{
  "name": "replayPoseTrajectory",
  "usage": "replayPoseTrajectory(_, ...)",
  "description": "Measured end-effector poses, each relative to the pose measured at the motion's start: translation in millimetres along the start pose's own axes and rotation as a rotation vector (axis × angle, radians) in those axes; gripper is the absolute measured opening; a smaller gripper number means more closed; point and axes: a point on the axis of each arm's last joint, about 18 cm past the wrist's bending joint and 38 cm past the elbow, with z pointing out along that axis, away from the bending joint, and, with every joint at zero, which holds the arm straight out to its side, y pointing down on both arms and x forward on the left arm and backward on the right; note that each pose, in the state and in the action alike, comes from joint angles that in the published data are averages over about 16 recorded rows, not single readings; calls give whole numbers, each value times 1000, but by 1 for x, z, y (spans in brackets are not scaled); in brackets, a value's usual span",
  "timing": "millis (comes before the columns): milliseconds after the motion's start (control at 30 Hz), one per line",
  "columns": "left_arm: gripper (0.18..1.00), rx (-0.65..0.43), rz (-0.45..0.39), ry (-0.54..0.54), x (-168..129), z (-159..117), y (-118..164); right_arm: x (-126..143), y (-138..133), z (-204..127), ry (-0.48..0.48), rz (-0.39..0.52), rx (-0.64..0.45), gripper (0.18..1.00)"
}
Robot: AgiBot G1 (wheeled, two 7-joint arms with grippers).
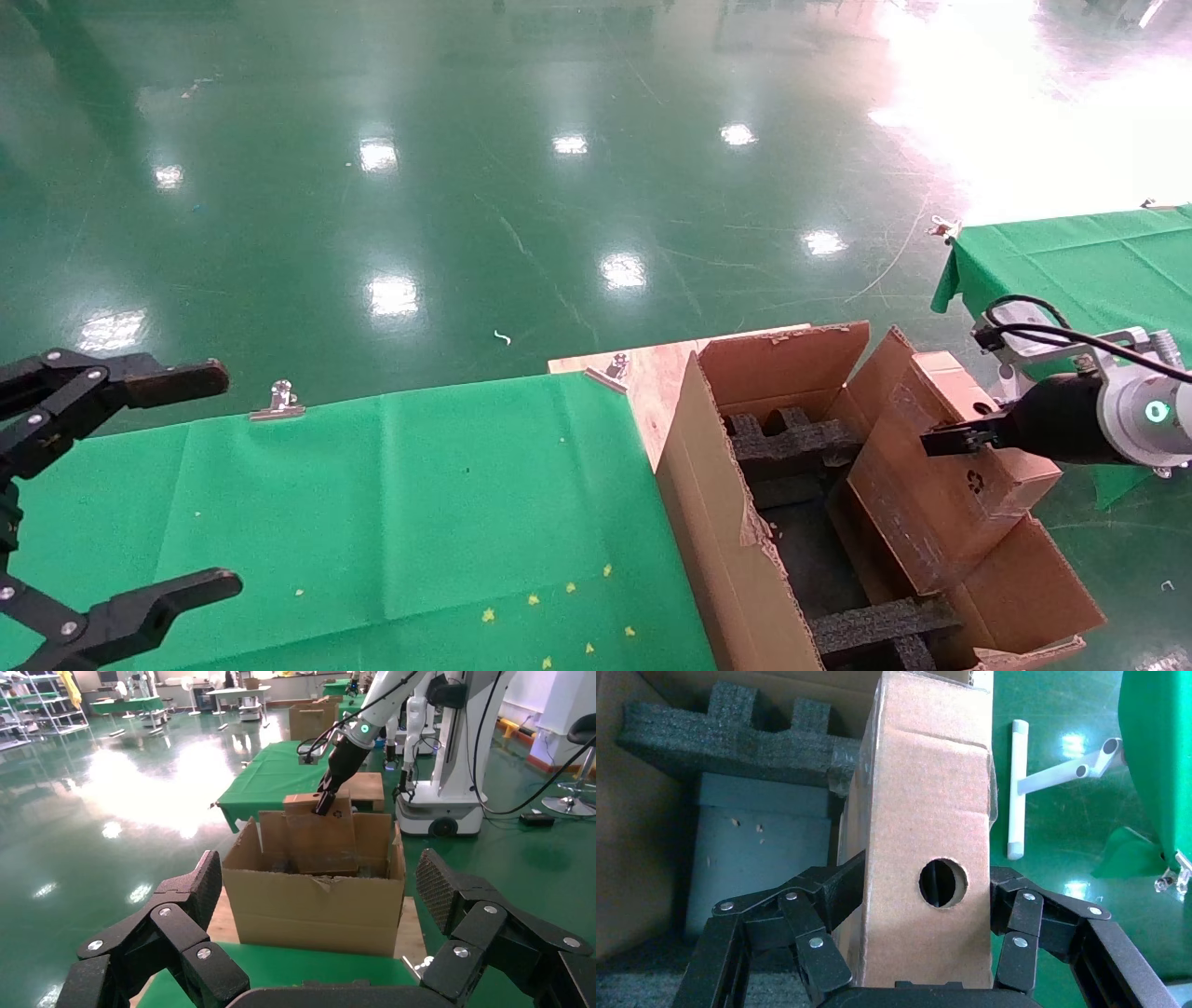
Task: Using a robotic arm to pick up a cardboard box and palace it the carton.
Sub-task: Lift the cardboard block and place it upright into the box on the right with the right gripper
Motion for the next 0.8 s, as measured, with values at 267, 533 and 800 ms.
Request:
replayPoseTrajectory(267, 1001, 0, 0, 0, 0, 0, 0, -7, 9, 17, 11, -11, -6, 353)
replayPoseTrajectory(533, 1001, 0, 0, 0, 0, 0, 0, -16, 17, 35, 13, -13, -13, 352)
replayPoseTrajectory(800, 1001, 0, 0, 0, 0, 0, 0, -27, 26, 53, 7, -23, -25, 352)
